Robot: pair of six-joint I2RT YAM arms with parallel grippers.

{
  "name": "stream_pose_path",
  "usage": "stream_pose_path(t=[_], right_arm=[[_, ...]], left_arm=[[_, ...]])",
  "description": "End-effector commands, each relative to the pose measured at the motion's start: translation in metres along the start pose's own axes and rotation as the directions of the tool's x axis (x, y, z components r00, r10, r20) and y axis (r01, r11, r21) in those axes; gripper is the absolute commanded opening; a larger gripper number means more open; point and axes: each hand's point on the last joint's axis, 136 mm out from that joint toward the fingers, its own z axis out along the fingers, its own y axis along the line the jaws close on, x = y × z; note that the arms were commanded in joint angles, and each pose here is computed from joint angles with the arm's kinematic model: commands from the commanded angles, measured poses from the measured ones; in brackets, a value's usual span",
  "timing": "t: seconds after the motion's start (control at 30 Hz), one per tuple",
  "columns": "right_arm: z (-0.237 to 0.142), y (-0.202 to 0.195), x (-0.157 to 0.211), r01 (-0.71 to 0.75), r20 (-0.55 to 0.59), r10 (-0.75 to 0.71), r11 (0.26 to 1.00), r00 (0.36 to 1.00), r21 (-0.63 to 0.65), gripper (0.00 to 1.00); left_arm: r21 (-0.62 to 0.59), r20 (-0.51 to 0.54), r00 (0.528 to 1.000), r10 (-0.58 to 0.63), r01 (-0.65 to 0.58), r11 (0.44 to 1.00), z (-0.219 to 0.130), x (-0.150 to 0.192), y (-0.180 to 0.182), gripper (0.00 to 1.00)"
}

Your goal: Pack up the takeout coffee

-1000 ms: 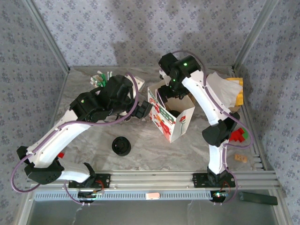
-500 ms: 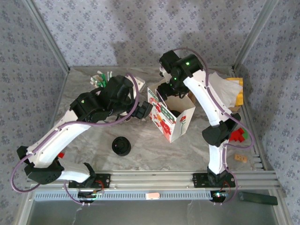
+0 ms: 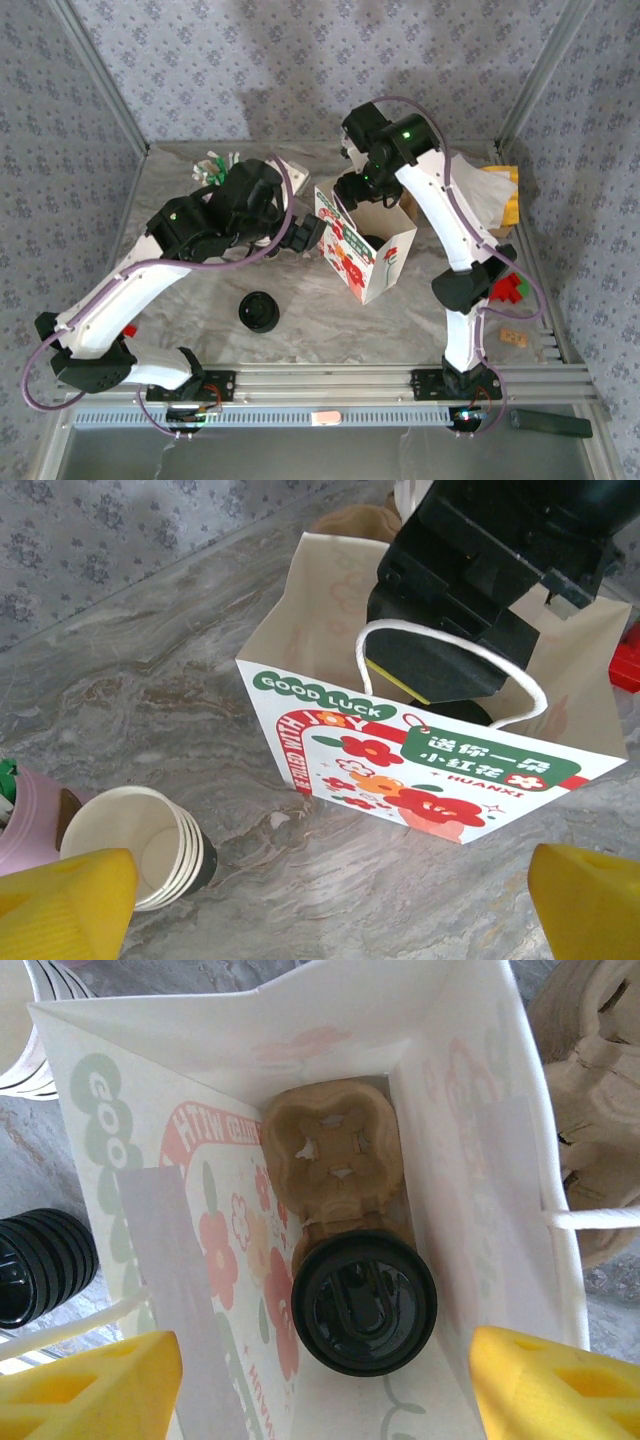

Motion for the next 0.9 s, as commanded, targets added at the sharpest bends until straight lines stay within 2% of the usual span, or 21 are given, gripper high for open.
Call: stream_pose_path(t=[0.0,0.17,0.4,0.5,0.67,0.8,0.87], right_arm=[[-0.023,-0.008,0.035,0.000,-0.084,0.002,1.000,0.996,0.022,0.75],[-0.026,-0.005,0.031,-0.004,-0.055,0.004,1.000,0.998,0.004,0.71],[-0.039,-0.011,0.024,-0.019,0.042,0.018,0.999,0.999,0.027,0.65],[-0.048,-0.003,0.020,-0.023,0.085,0.025,0.999,0.996,-0.027,0.57],[-0.060,0.013,0.014,-0.021,0.136,0.037,0.993,0.990,-0.120,0.54],[-0.083,0.016,0.005,-0.012,0.241,0.048,0.988,0.969,-0.152,0.54],[-0.105,0.016,-0.001,-0.005,0.331,0.060,0.986,0.942,-0.164,0.54]], left_arm=[[0.003,0.040,0.999,-0.019,0.019,1.000,-0.014,-0.013,0.000,1.00],[0.004,0.039,0.999,-0.027,0.027,1.000,-0.016,-0.016,0.000,1.00],[-0.007,0.047,0.998,-0.047,0.047,0.999,-0.016,-0.017,0.002,1.00],[-0.016,0.057,0.997,-0.051,0.052,0.999,-0.017,-0.020,0.004,1.00],[-0.025,0.072,0.995,-0.064,0.066,0.998,-0.022,-0.025,0.006,1.00],[-0.031,0.085,0.993,-0.081,0.084,0.996,-0.027,-0.030,0.008,1.00],[-0.034,0.090,0.992,-0.093,0.097,0.995,-0.030,-0.033,0.009,1.00]])
